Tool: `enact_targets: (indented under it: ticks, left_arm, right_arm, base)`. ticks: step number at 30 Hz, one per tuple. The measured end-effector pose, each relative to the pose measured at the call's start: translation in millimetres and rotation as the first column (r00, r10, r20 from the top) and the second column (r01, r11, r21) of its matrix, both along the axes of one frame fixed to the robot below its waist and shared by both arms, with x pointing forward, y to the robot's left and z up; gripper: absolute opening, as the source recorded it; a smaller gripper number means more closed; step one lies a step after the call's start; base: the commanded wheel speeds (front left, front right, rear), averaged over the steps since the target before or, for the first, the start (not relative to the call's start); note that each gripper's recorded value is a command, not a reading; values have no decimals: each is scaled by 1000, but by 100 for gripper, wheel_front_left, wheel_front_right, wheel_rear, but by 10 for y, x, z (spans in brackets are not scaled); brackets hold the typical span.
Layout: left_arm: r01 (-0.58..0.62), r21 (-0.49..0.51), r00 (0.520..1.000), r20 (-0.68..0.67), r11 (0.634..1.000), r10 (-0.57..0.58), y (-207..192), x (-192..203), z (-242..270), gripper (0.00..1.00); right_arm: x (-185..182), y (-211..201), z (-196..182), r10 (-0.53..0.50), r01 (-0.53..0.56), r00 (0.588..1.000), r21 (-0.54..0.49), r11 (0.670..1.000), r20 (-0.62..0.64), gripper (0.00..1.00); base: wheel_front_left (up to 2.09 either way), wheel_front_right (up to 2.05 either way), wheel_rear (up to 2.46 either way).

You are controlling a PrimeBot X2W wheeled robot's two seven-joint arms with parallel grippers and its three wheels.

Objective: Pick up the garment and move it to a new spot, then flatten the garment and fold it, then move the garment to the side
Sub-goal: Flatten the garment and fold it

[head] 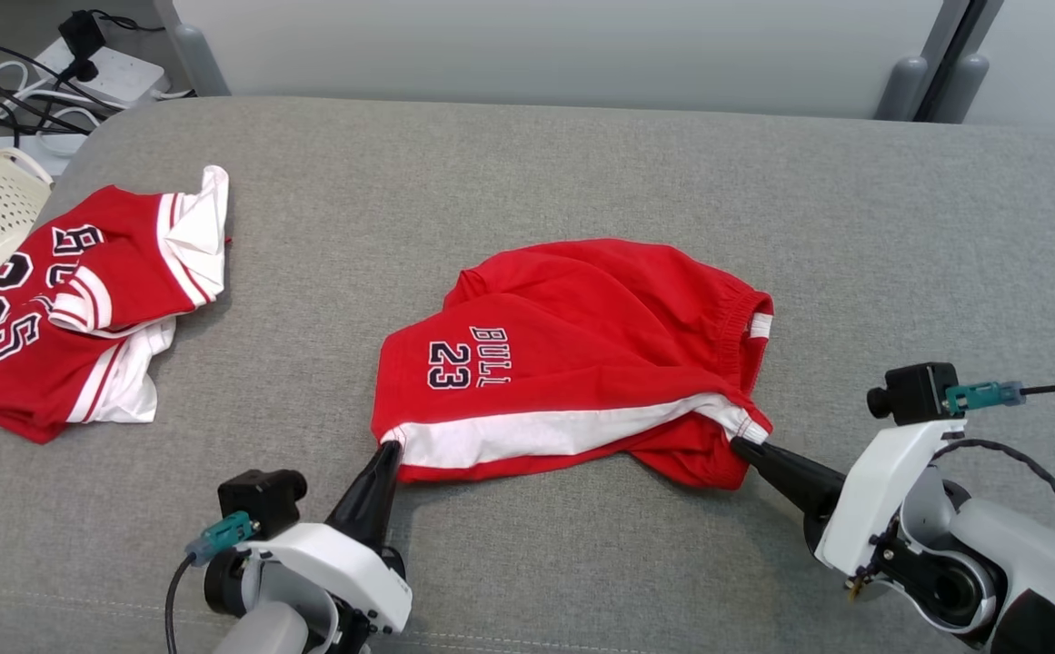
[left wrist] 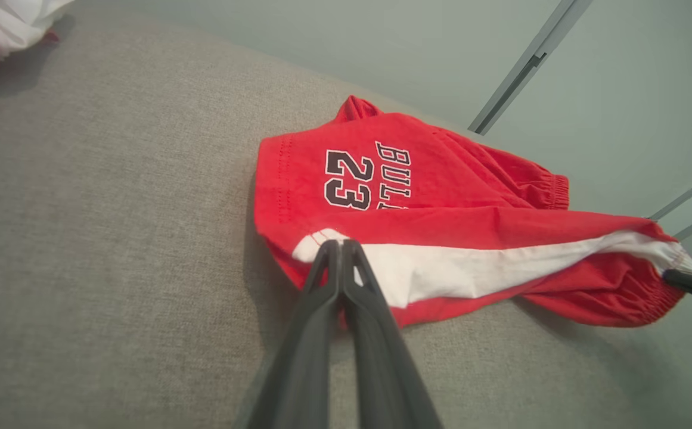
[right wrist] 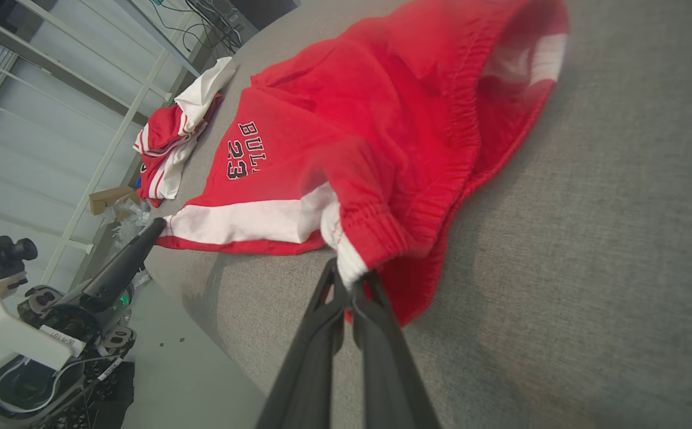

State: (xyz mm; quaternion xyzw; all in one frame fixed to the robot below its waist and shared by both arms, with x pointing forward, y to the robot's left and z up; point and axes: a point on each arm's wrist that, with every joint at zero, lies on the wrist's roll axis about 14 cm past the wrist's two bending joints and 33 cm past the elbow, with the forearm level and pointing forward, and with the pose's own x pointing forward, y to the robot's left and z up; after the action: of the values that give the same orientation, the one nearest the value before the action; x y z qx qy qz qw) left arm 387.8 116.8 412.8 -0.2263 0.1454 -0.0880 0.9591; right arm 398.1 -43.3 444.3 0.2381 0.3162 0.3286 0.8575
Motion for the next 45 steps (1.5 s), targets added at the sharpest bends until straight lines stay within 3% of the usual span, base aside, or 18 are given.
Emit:
enact_targets:
  ticks: [1, 3, 4, 31, 33, 35, 36, 37, 38, 39, 45]
  left_arm:
    - [-4, -6, 1000, -15, 1000, 4, 4, -27, -34, 8]
    - [-7, -3, 999, -42, 1000, 7, 21, -81, -108, 99]
    - [-3, 7, 998, -57, 1000, 3, 31, -111, -154, 100]
    - [19, 22, 983, -181, 1000, -15, 14, -46, -482, 100]
    - [26, 18, 979, -201, 999, -22, -13, -77, -532, 69]
    - [24, 13, 979, -205, 1000, -21, -13, -58, -534, 45]
    - [27, 16, 979, -202, 1000, -23, -13, -39, -524, 38]
    - [25, 12, 980, -198, 1000, -22, -15, -18, -509, 13]
    - [27, 13, 981, -192, 1000, -24, -17, 1, -492, 13]
    - [26, 10, 983, -184, 1000, -24, -15, 24, -467, 0]
    - [36, 3, 988, -147, 999, -36, -28, 74, -358, 0]
  right_arm:
    - [-13, 7, -12, 8, -8, 1000, -9, 1000, 6, 0]
    - [-21, 28, -22, 14, -14, 1000, -16, 1000, 20, 0]
    - [-33, 48, -31, 20, -20, 1000, -18, 1000, 23, 0]
    - [-76, 44, -153, 34, -33, 999, -34, 999, 29, 0]
    - [-82, 36, -157, 34, -33, 999, -36, 999, 29, 0]
    - [-71, 32, -150, 33, -32, 999, -37, 999, 33, 0]
    - [-60, 34, -139, 32, -30, 999, -35, 999, 38, 0]
    - [-50, 36, -132, 32, -30, 999, -34, 999, 41, 0]
    - [-46, 40, -128, 31, -30, 999, -33, 999, 43, 0]
    - [-50, 44, -134, 33, -32, 999, -33, 999, 41, 0]
    - [-38, 60, -110, 30, -28, 998, -25, 999, 56, 0]
  base:
    - [0, 0, 0]
    - [0, 0, 0]
    - [0, 0, 0]
    - [0, 0, 0]
    - [0, 0, 0]
    - [0, 0, 0]
    - [0, 0, 0]
    - [0, 0, 0]
    - [0, 0, 0]
    - [0, 0, 0]
    - [0, 0, 0]
